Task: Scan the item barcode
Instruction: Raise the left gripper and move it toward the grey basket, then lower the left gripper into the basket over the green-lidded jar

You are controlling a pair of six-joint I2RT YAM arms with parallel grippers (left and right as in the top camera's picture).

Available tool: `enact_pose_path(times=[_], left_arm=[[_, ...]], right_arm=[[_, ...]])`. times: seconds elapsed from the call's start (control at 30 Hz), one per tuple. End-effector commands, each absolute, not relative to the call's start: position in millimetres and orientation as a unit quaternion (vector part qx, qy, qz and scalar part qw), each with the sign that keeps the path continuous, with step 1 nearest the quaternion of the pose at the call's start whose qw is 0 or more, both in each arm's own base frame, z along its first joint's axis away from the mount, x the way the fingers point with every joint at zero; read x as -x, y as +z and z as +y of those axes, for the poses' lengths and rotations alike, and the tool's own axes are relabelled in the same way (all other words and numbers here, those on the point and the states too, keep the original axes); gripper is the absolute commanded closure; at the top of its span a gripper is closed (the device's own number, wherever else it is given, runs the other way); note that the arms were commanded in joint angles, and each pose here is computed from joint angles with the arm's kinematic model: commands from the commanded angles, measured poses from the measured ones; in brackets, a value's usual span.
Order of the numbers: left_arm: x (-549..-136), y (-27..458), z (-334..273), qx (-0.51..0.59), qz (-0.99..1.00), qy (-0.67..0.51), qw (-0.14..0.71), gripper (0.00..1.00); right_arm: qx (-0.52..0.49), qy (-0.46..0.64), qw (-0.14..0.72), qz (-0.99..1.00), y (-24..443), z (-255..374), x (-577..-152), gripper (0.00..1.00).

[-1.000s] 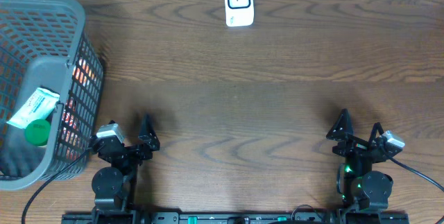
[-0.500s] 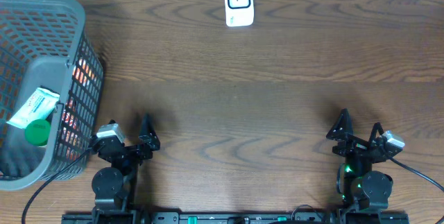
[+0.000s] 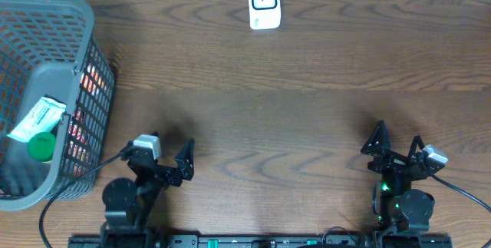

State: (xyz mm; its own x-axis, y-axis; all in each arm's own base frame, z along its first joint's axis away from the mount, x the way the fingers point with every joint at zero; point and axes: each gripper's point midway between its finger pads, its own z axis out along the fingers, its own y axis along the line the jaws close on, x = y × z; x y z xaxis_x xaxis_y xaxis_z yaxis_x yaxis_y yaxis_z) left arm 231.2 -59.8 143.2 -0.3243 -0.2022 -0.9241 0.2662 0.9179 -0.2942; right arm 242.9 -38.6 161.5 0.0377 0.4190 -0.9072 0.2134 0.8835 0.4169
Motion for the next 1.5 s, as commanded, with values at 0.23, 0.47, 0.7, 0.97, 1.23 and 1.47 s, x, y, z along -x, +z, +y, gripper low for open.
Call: enact_pose_path(times=[0.23,0.47,0.7,0.97,1.23,1.47], left_arm=[[-262,343,-78,-0.058,0.818,-0.236,0.521,0.07],[-282,399,-78,-0.112,0.869,-0.199,0.439,0.07],[-315,454,8,0.083,0.854,-0.082,0.507,0.07],[-262,408,178,0.457,0.792,0.031,0.405,0.07],[-234,300,246,0.597,0.775,0.033,0.205,0.07],[-249,220,257,0.601,0.788,0.022,0.131,0.07]], right_arm=[[-0.231,0.078,0.682,0.690,161,-38,-243,0.01],[-0.231,0.078,0.682,0.690,161,-38,-243,0.01],[-0.231,0.078,0.682,0.690,161,-38,-243,0.01],[-0.231,0.078,0.682,0.690,161,-38,-243,0.01],[-0.231,0.078,0.682,0.690,161,-38,-243,0.01],[-0.231,0.078,0.682,0.690,161,-38,-243,0.01]])
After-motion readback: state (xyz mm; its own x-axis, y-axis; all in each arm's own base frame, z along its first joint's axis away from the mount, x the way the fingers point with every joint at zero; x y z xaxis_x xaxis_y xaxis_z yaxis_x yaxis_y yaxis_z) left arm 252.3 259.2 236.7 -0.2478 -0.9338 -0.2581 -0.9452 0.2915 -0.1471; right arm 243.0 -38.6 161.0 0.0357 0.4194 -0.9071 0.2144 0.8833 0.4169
